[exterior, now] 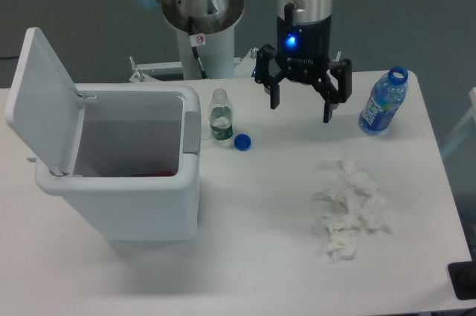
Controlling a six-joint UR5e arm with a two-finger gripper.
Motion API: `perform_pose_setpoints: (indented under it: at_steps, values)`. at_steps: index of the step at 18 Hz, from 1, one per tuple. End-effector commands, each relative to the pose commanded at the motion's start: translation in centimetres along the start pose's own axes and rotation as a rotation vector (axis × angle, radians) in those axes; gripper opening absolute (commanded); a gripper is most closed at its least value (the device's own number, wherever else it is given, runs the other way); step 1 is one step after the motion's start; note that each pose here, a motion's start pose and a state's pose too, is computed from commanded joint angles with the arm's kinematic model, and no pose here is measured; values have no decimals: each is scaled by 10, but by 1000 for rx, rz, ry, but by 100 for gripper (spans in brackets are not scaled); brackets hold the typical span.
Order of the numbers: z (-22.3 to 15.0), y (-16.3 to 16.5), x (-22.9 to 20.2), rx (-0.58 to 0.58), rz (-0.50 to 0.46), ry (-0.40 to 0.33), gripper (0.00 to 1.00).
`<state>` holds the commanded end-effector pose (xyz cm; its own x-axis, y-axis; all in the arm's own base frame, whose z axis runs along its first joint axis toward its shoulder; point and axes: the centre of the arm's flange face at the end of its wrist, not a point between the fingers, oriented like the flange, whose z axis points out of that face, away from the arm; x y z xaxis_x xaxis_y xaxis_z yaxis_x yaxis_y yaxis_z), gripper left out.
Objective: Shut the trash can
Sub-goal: 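Move the gripper up and over behind the raised trash can lid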
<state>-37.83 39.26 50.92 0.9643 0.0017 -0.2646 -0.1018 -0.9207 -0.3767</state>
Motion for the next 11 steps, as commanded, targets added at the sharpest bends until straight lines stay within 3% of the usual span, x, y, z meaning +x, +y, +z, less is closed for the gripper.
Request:
perform_pose_setpoints:
  at_steps: [4, 11]
  values:
    - [-21, -16, -5, 42, -125, -29, 100]
    - [-50, -43, 35, 115, -251, -1, 100]
